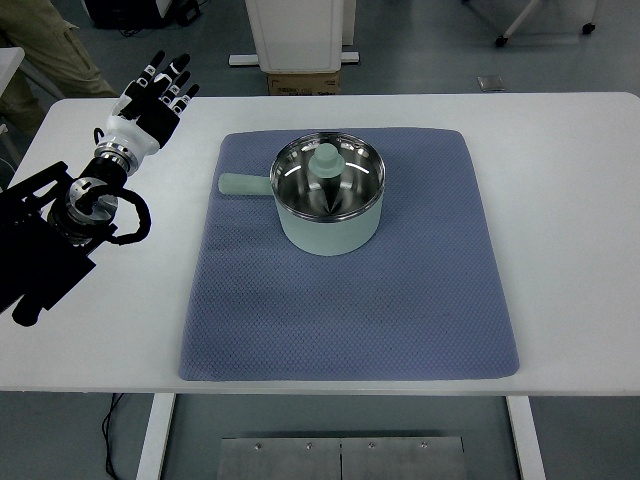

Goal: Rotate green pot handle

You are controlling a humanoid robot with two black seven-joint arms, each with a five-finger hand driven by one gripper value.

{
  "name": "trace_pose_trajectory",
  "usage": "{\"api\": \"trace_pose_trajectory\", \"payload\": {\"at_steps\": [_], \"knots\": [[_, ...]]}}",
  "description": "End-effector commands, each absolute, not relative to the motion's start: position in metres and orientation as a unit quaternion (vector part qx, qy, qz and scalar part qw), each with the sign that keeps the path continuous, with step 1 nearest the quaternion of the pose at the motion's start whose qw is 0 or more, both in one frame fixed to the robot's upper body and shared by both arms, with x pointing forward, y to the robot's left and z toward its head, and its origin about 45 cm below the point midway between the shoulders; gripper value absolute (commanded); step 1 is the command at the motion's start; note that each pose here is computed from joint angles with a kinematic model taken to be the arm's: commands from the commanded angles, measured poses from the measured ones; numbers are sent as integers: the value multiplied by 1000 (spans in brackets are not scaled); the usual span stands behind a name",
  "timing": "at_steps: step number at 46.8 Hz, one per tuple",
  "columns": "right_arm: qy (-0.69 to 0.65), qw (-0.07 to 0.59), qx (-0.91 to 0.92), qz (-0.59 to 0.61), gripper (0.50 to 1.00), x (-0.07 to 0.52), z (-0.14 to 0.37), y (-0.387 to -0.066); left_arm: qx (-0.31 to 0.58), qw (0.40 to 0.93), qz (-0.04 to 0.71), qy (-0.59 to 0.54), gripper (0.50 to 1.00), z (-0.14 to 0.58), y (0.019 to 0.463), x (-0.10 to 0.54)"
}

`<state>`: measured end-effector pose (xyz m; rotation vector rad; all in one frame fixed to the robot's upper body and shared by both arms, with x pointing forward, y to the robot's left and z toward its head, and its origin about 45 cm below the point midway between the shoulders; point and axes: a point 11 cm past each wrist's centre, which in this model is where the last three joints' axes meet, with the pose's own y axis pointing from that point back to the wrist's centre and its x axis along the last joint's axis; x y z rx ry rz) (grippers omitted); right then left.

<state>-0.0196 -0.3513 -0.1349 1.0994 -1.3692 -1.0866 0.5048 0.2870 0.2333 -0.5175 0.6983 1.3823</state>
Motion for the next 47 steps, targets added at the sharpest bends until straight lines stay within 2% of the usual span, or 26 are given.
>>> {"api": "trace_pose_trajectory", "payload": {"at_steps": [1, 47], "knots": [[-569, 513, 457, -452, 1000, -19, -135, -351, -230, 683, 619, 311, 1000, 230, 287, 503], [-569, 513, 457, -452, 1000, -19, -135, -351, -215, 696, 608, 315, 1000, 217, 259, 500]]}}
